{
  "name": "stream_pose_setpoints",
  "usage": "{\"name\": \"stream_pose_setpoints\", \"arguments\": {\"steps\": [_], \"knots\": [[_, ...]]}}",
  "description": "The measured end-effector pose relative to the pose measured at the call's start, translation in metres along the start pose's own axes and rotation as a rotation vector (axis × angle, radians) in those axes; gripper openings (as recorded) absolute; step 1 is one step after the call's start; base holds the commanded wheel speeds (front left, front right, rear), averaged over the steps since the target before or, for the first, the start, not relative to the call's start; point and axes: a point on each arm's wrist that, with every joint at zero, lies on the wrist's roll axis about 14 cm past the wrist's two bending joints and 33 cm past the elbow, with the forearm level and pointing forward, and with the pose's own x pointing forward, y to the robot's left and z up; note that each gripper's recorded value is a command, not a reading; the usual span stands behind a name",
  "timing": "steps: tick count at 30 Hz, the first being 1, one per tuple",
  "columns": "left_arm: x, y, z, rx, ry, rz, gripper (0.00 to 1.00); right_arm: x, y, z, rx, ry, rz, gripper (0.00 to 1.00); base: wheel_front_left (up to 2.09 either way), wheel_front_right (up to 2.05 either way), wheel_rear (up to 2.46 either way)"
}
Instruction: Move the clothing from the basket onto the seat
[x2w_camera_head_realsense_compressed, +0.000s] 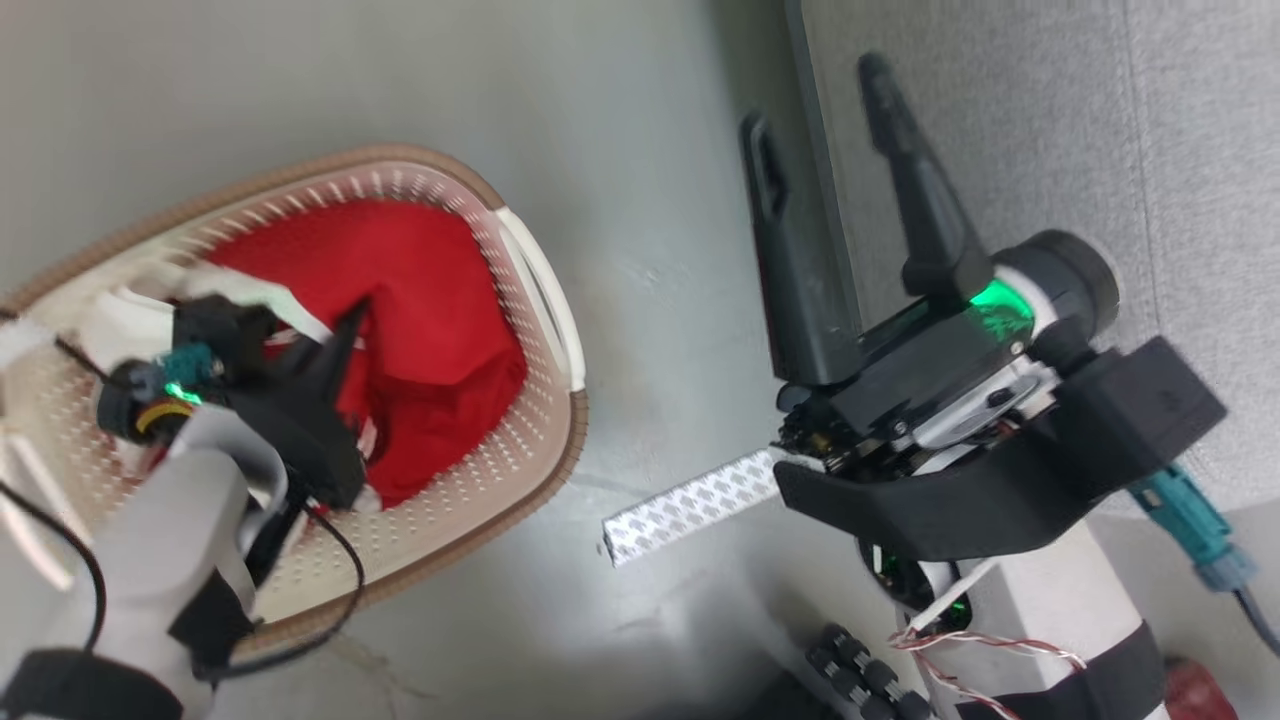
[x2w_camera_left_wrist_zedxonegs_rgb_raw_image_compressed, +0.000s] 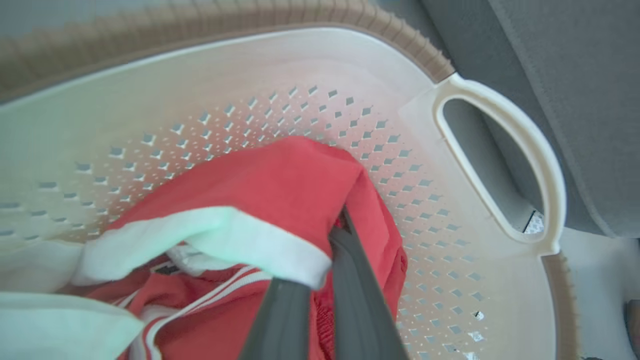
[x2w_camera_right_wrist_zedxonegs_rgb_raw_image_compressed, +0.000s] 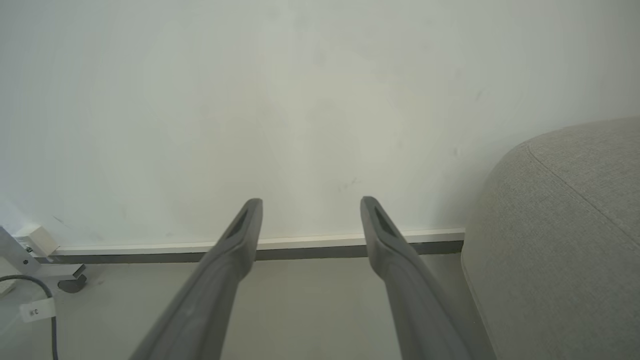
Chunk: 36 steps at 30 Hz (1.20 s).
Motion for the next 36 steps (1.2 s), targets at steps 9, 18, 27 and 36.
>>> {"name": "stream_pose_setpoints", "arguments": {"steps": [9, 18, 27, 36], "knots": [[-0.047, -0.027, 0.049, -0.045, -0.143, 0.012, 0.00, -0.012, 0.019, 0.018, -0.019, 0.000, 0.018, 1.00, 0.00, 0.00, 0.00], [-0.108, -0.054, 0.105, -0.029, -0.319, 0.059, 0.00, -0.030, 0.048, 0.047, -0.029, -0.026, 0.054, 1.00, 0.00, 0.00, 0.00], [-0.177, -0.082, 0.161, 0.000, -0.516, 0.109, 0.00, -0.059, 0.076, 0.080, -0.033, -0.066, 0.088, 1.00, 0.00, 0.00, 0.00], [-0.247, -0.119, 0.219, 0.073, -0.746, 0.128, 0.00, -0.092, 0.100, 0.107, -0.055, -0.109, 0.118, 1.00, 0.00, 0.00, 0.00]]}}
